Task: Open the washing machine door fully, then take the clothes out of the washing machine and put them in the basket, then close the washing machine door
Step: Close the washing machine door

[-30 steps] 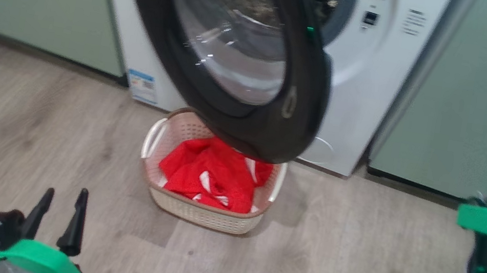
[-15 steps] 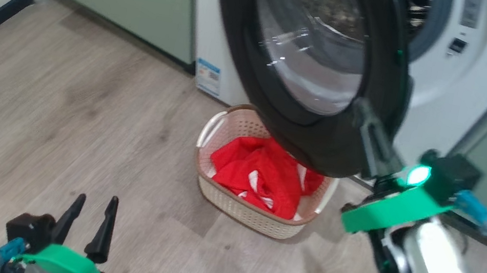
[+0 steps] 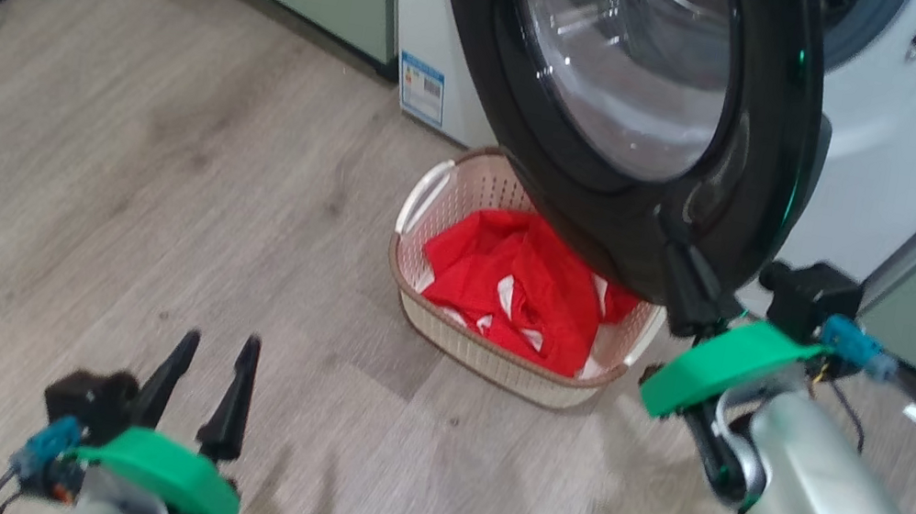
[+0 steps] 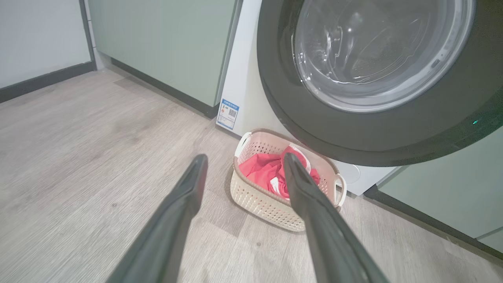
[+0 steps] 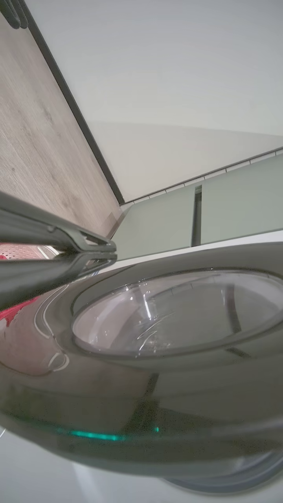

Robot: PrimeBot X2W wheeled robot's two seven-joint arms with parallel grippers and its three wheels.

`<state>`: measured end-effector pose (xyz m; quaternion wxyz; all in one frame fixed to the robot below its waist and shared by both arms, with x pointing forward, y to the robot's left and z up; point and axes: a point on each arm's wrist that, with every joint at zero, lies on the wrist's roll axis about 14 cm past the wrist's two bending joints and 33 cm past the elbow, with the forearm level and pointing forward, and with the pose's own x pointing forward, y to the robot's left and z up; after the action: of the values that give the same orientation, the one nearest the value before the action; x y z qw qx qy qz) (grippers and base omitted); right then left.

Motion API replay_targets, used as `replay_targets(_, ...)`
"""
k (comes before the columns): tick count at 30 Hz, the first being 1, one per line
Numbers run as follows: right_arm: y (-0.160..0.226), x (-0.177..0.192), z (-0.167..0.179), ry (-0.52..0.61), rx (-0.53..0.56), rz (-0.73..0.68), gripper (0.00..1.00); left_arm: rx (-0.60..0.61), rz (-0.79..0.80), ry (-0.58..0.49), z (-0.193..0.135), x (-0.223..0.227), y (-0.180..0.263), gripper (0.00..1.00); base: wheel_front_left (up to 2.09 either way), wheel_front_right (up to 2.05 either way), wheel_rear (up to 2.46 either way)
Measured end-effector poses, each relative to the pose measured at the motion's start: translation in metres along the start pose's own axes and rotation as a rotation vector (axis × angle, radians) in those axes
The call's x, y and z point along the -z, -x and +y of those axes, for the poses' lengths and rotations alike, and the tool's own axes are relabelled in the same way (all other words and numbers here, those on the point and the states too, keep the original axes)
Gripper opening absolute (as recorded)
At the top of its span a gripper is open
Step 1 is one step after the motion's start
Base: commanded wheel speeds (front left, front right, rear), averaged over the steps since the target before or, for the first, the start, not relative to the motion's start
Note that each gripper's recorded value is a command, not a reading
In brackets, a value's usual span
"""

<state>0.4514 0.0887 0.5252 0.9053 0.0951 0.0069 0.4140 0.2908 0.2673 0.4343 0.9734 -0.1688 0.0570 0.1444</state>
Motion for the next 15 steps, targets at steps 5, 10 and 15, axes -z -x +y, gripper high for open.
replay_targets(5, -0.005, 0.009, -0.032, -0.030, 0.070, 0.018, 0.00, 0.026, 0.001, 0.001, -0.014, -0.002, -0.018, 1.00, 0.00, 0.00, 0.00)
replay_targets(10, -0.004, 0.014, -0.051, -0.062, 0.122, 0.017, 0.00, 0.028, 0.019, 0.004, -0.018, 0.004, -0.022, 1.00, 0.00, 0.00, 0.00)
replay_targets(15, -0.007, 0.011, -0.073, -0.081, 0.170, -0.004, 0.00, 0.036, 0.033, -0.002, -0.023, 0.008, -0.030, 1.00, 0.00, 0.00, 0.00)
